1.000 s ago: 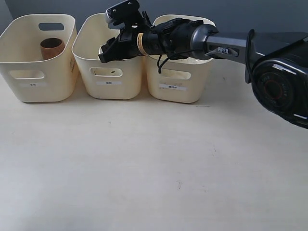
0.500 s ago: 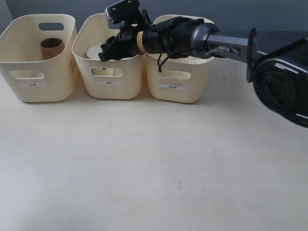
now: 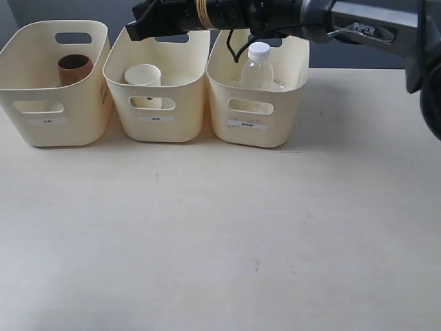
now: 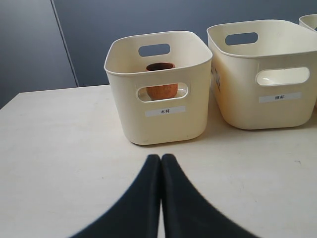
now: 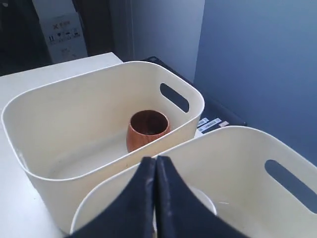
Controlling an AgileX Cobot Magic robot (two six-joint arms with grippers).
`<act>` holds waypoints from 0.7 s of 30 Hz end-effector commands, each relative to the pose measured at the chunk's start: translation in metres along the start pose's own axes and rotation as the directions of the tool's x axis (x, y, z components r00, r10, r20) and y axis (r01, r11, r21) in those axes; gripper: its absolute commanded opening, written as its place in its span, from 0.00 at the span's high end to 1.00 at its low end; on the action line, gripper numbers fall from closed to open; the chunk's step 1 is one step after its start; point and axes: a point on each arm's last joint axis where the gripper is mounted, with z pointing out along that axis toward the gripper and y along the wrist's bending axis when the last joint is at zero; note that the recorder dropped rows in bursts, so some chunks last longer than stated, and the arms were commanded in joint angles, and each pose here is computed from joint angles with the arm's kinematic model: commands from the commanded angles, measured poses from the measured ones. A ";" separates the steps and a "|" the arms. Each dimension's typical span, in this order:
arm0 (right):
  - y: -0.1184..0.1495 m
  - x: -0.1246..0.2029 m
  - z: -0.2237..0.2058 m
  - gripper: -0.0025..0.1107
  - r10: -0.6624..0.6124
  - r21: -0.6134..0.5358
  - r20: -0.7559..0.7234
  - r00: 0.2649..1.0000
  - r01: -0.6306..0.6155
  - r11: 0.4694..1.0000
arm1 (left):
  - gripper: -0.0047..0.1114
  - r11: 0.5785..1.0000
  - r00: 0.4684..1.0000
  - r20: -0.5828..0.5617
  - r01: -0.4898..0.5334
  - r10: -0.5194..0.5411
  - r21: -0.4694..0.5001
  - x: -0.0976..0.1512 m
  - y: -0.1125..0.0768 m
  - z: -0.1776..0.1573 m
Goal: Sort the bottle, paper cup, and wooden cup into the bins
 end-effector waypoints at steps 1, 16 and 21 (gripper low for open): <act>0.000 -0.001 -0.029 0.99 -0.076 0.090 -0.043 0.996 0.079 0.993 | 0.96 1.000 1.000 0.012 0.001 -0.001 0.002 -0.002 0.000 0.000; 0.037 -0.011 -0.163 0.99 -0.145 0.272 -0.106 0.984 0.168 0.948 | 0.96 1.000 1.000 0.012 0.001 -0.001 0.002 -0.002 0.000 0.000; 0.054 -0.016 -0.217 0.99 -0.159 0.335 -0.066 0.985 0.172 0.926 | 0.96 1.000 1.000 0.012 0.001 -0.001 0.002 -0.002 0.000 0.000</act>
